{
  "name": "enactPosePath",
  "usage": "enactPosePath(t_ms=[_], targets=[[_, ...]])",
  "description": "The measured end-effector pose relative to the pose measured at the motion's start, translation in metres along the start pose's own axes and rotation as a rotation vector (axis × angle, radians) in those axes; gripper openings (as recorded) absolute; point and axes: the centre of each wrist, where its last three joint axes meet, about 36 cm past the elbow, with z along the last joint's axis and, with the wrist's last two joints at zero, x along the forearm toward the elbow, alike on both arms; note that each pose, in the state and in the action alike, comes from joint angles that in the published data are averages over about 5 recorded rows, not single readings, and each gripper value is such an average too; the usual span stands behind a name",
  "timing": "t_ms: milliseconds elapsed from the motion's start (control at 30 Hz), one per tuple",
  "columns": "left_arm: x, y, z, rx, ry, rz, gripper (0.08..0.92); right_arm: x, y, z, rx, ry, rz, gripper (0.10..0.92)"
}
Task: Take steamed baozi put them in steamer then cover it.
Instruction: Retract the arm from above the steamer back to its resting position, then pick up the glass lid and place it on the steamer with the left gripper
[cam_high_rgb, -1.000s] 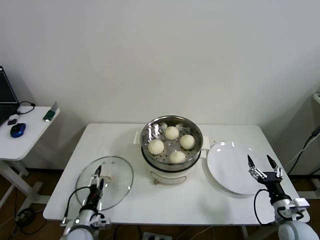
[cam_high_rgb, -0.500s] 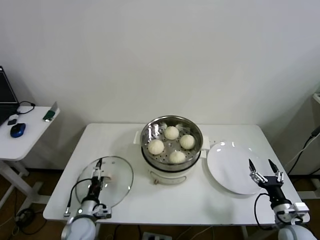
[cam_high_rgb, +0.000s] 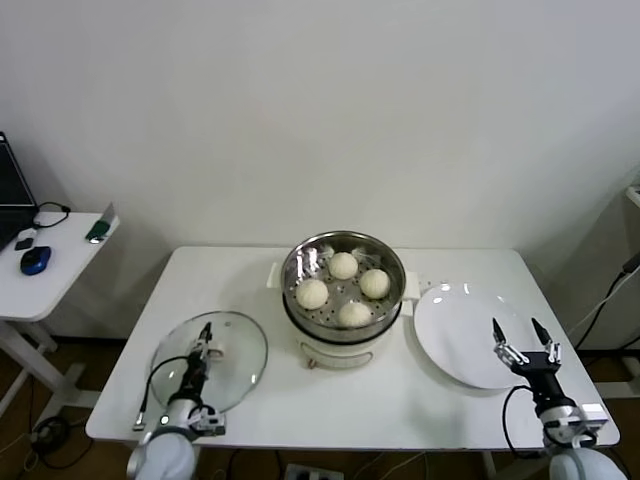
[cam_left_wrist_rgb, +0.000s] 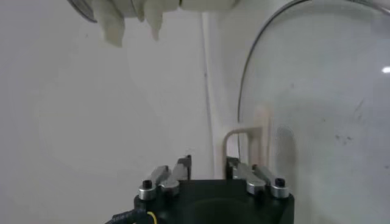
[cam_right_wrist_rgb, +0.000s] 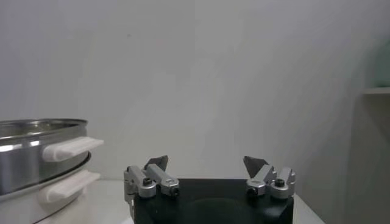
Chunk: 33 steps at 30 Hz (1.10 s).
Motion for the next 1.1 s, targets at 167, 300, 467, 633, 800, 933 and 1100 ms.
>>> enactPosePath(t_ms=[167,300,467,633,800,933,1100], targets=[[-0.001,0.002,0.002,0.007,0.003,-0.015,0.256,-0.001,0.000,0.002,0.007,0.002,0.001,0.823],[0.001,0.007,0.005,0.009,0.013,-0.028,0.165,-0.002,-0.001,0.003,0.013,0.004,0.002,0.823],[0.005,0.018,0.009,0.008,0.033,-0.056,0.150,-0.005,-0.004,0.003,0.024,0.004,0.002,0.823],[0.014,0.037,0.012,0.003,0.059,-0.096,0.150,-0.010,-0.006,0.003,0.037,0.005,-0.002,0.823],[0.024,0.065,0.014,-0.001,0.104,-0.151,0.150,-0.015,-0.008,0.003,0.052,0.008,-0.007,0.823],[0.029,0.094,0.015,0.004,0.136,-0.214,0.150,-0.021,-0.009,0.003,0.065,0.011,-0.014,0.823],[0.034,0.131,0.015,0.017,0.151,-0.287,0.150,-0.029,-0.010,0.002,0.082,0.015,-0.028,0.823]])
